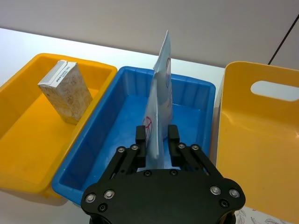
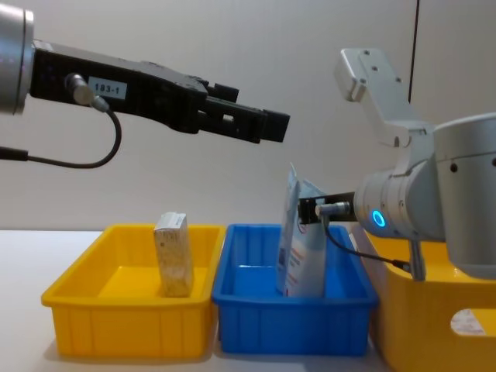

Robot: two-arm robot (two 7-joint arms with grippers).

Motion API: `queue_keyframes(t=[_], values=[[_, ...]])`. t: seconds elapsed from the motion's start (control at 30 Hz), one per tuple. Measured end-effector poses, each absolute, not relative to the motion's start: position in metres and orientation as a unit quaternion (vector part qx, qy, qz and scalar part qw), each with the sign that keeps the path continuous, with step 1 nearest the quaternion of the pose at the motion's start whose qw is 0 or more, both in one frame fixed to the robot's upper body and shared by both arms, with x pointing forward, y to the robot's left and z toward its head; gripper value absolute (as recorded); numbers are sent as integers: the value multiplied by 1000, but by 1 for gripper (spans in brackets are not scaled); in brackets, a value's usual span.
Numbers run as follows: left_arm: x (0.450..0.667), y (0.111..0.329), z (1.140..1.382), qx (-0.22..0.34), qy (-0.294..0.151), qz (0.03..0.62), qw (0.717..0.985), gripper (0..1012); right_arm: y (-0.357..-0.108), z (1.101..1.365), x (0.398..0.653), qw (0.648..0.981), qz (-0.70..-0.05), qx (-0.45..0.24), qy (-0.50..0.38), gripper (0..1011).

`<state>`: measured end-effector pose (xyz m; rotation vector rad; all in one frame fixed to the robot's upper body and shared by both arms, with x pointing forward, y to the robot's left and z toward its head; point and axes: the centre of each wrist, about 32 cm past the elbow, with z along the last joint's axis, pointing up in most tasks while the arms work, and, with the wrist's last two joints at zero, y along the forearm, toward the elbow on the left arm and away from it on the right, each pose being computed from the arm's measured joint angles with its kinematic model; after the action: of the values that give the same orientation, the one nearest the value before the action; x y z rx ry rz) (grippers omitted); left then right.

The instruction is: Bimanual collaborative sorting of washing and personal care products

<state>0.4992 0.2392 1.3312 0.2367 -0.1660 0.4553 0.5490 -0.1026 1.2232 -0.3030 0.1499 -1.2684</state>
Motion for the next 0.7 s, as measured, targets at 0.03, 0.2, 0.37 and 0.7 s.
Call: queue_keyframes(t=[0.03,0.2,0.37,0.7], values=[[499,239,1331,117,-82,225,964,1001,-103,1223,549,792,-590,-141,70,268],[499,239,1331,117,-82,225,964,1002,-103,1223,549,792,-590,-141,70,130],[499,239,1331,117,-82,225,964,1001,-103,1224,549,793,-589,-137,69,8],[499,239,1331,117,-82,225,964,1001,-105,1236,545,802,-586,-101,53,0]])
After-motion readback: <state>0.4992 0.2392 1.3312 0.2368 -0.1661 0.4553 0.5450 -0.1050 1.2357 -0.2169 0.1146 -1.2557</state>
